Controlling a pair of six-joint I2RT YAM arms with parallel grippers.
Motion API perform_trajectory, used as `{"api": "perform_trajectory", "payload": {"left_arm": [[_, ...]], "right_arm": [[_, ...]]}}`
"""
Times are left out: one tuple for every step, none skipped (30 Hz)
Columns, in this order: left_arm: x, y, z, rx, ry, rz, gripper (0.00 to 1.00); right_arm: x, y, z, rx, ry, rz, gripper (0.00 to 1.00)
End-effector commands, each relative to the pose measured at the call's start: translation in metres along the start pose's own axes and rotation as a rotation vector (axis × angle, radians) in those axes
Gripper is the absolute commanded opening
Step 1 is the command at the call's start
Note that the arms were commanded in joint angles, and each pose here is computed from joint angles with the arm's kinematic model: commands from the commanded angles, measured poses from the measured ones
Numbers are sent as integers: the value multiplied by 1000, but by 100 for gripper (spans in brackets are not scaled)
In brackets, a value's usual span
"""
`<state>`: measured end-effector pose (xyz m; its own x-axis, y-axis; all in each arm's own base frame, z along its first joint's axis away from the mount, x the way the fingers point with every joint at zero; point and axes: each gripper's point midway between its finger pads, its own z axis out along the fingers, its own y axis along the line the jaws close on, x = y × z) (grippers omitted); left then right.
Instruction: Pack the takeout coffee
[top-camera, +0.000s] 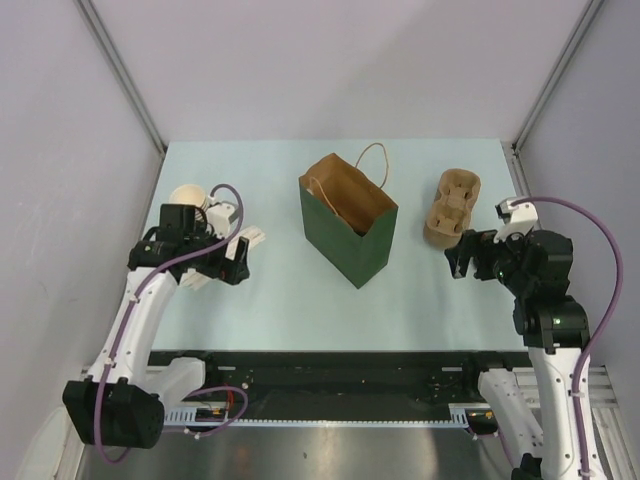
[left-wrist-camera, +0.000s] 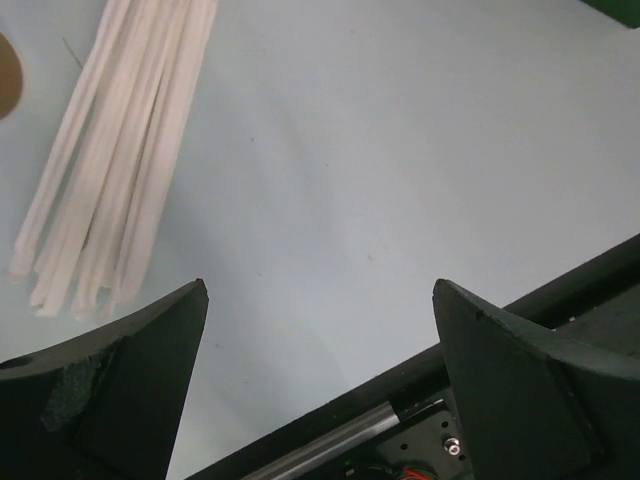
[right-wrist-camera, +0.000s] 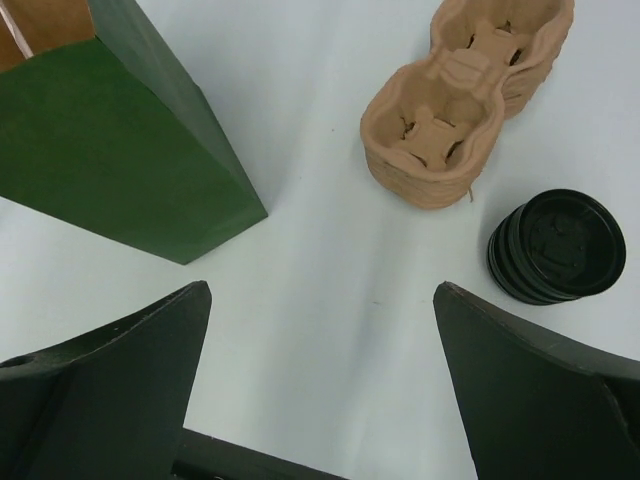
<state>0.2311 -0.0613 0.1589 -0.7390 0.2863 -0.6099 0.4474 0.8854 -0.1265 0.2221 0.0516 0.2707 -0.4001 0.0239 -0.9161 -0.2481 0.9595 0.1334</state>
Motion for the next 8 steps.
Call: {"api": "perform_trajectory", "payload": {"left_arm": [[-26, 16, -5, -85, -116, 75, 99], [-26, 17, -5, -86, -114, 88, 100], [-29, 16, -6, -86, -131, 99, 99], [-29, 16, -6, -89, -138, 104, 100], [-31, 17, -7, -96, -147, 98, 100], [-37, 17, -11, -105, -170, 101, 99], [-40, 17, -14, -105, -176, 99, 100], [-43, 19, -16, -117, -180, 92, 100]], "right_arm": [[3, -1, -2, 0, -5, -32, 100], [4, -1, -1, -3, -3, -33, 99], [4, -2, 1, -5, -3, -33, 99], [3, -7, 1, 17, -8, -22, 100], [1, -7, 1, 14, -14, -18, 100], [-3, -9, 3, 19, -26, -6, 100], [-7, -9, 3, 21, -37, -2, 100], [-12, -9, 3, 18, -49, 4, 100]]}}
